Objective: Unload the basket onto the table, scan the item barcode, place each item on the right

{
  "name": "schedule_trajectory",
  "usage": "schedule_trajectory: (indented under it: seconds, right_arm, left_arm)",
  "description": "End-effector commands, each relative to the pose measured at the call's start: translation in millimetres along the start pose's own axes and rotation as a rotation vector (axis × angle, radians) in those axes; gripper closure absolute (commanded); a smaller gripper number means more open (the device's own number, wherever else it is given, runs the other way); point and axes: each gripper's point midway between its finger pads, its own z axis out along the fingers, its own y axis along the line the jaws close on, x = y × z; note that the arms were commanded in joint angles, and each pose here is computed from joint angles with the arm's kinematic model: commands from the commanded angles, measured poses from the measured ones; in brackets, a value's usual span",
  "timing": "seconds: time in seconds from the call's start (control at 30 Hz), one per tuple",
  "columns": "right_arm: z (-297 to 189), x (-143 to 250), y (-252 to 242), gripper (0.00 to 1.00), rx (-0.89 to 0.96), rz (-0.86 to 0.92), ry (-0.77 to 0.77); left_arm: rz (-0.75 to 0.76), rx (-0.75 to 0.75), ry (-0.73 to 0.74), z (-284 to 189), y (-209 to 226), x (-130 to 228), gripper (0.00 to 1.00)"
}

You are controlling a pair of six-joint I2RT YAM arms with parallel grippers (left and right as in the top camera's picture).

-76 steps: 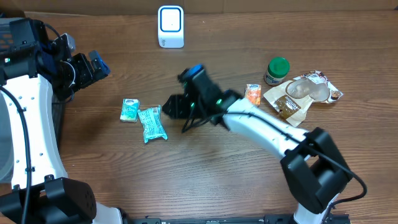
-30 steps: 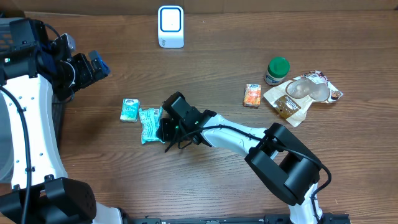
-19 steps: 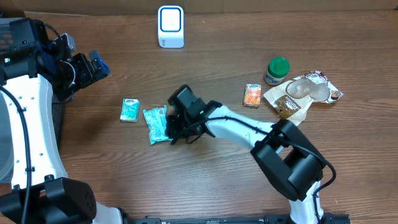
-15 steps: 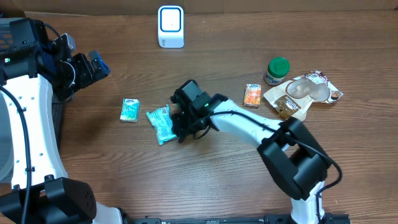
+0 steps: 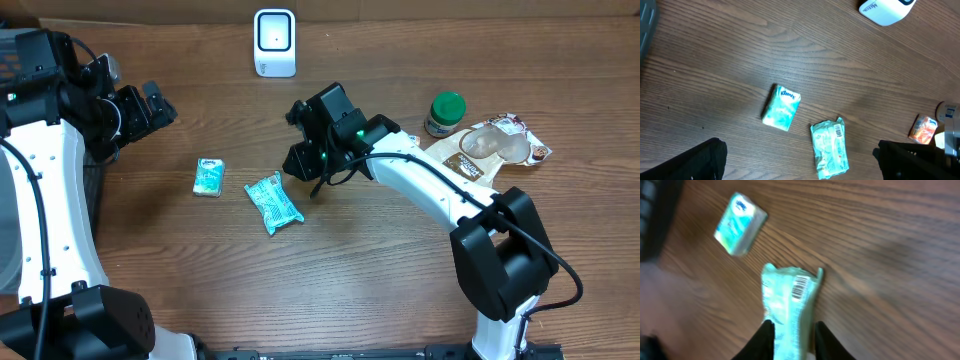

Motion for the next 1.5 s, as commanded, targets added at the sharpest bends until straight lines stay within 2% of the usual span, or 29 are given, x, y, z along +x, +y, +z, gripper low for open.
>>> schedule_trajectory:
  seconds: [0.0, 0.33, 0.47, 0.77, 0.97, 1.1, 1.27, 1.37, 1.47]
  right_arm:
    - [-4.0, 2.7, 40.6, 0.79, -0.091, 0.172, 0.001]
    - [60.1, 69.1, 76.2, 0.78, -0.026, 0.160, 0.160]
    - [69.0, 87.4, 62.0, 0.78, 0.044, 0.176, 0.214]
    - [53.6, 102.1, 11.3, 0.78, 0.249, 0.240, 0.263]
    - [46.2, 94.5, 9.2, 0.78, 0.210, 0.215, 0.265]
    - [21.6, 72.4, 14.1, 0.77, 0.171, 0.175, 0.226]
    - [-28.2, 30.2, -6.3, 0.60, 0.165, 0.185, 0.112]
    - [-40.0, 17.7, -31.5, 0.52, 0.153, 0.206, 0.083]
    - [-36.7, 12.9, -37.9, 0.47, 0.033, 0.182, 0.087]
  left_arm:
    - [0.019, 0.003, 0.002, 1.1, -2.6, 0.1, 0.00]
    - [0.019, 0.003, 0.002, 1.1, -2.6, 0.1, 0.00]
    - [0.019, 0.003, 0.002, 1.1, -2.6, 0.1, 0.01]
    - [0.019, 0.003, 0.002, 1.1, -2.6, 0.1, 0.01]
    - [0.019, 0.003, 0.002, 1.1, -2.6, 0.1, 0.00]
    - [0.019, 0.003, 0.002, 1.1, -2.6, 0.1, 0.01]
    - [0.019, 0.003, 0.002, 1.1, -2.6, 0.2, 0.00]
    - [0.019, 0.003, 0.002, 1.1, -2.6, 0.1, 0.01]
    - [0.019, 0.003, 0.002, 1.1, -2.6, 0.1, 0.00]
